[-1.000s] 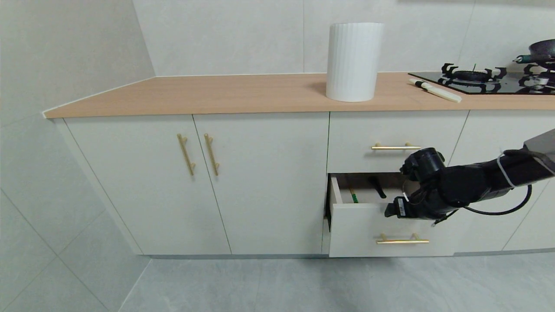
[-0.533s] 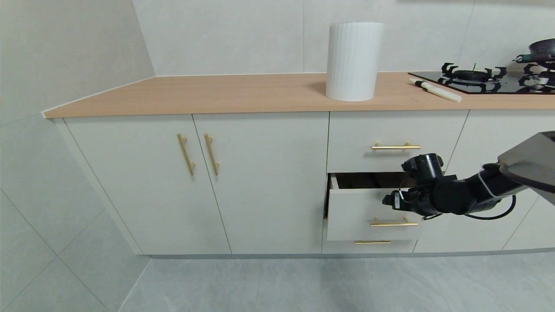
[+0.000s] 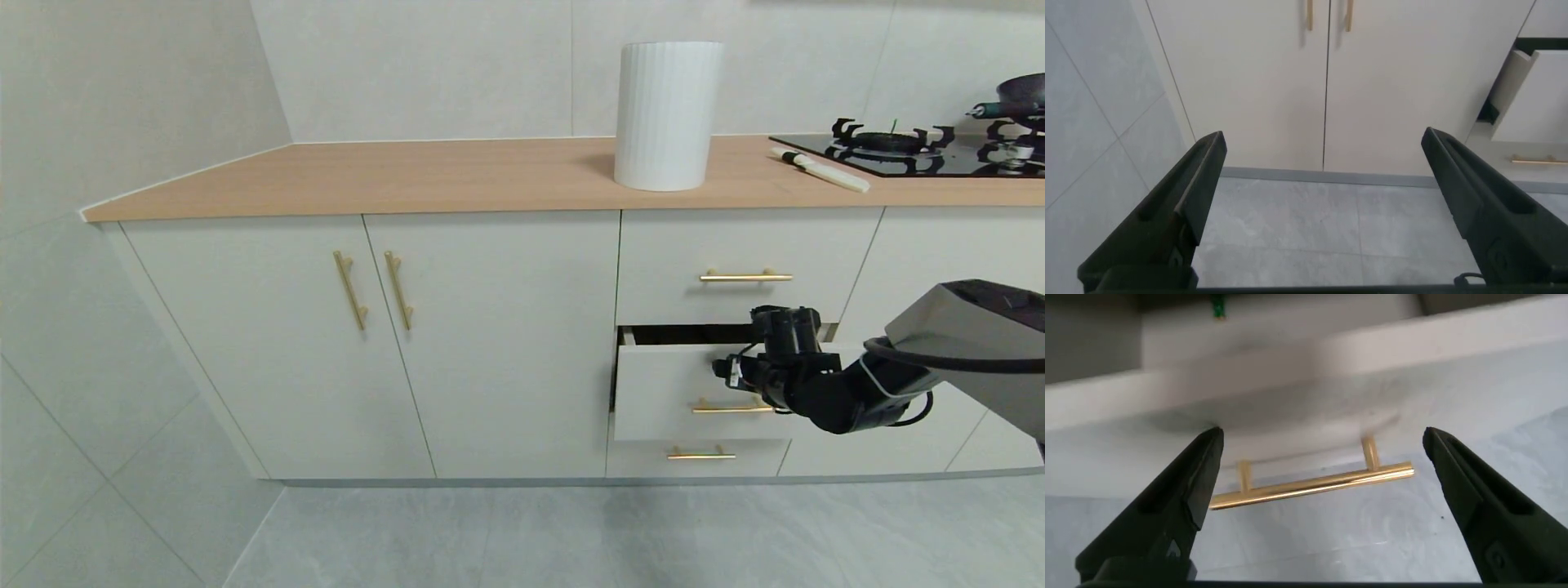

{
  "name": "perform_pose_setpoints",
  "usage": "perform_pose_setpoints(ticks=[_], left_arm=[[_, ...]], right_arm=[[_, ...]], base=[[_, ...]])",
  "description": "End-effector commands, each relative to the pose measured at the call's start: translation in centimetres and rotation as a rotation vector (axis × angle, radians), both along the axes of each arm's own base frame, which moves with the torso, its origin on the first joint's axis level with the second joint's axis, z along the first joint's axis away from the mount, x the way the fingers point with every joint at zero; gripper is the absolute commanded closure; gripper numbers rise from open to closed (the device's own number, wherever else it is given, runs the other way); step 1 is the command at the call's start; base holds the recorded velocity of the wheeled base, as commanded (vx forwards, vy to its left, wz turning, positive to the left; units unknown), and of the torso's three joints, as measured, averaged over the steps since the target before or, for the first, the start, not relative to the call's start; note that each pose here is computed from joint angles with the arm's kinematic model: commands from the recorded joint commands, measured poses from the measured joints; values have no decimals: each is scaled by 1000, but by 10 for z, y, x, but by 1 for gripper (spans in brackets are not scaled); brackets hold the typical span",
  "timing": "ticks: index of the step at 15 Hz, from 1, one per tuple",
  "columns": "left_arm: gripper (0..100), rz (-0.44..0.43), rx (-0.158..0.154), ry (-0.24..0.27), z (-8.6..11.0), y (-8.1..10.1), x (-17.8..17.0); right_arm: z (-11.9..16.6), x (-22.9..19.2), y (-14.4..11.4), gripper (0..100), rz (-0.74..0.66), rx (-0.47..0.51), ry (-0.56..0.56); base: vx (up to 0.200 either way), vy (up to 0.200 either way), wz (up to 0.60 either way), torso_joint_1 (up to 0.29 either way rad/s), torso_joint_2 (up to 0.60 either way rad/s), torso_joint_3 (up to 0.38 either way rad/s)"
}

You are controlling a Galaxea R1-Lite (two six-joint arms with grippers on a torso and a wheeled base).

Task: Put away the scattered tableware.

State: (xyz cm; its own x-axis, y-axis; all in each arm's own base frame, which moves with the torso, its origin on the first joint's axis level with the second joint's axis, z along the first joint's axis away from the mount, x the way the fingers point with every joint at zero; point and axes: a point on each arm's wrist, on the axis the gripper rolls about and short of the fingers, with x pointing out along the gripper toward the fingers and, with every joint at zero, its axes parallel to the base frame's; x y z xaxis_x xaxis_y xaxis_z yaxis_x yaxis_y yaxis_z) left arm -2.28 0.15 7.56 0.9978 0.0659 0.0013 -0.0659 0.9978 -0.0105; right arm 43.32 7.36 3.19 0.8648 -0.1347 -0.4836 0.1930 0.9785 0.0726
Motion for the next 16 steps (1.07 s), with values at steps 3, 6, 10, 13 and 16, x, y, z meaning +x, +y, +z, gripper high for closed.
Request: perform_pose_setpoints(ticks=[3,6,10,13,16], left_arm=[[0,0,0,0,0,0,0],[0,0,0,0,0,0,0],[0,2,0,0,0,0,0],[0,0,0,0,0,0,0],[0,0,0,0,0,0,0]], right_arm=[[-9,15,-3,0,-47,44,-21],[-9,26,-5,0,-75,83,-55],[-8,37,-11,0,-111,126,-90],[-11,45,-16,0,-130,143,-105],[-15,52,-18,0,-149,169,-121]], base=[[0,0,0,0,0,0],[0,0,0,0,0,0],[0,0,0,0,0,0],[0,0,0,0,0,0],[0,0,0,0,0,0]])
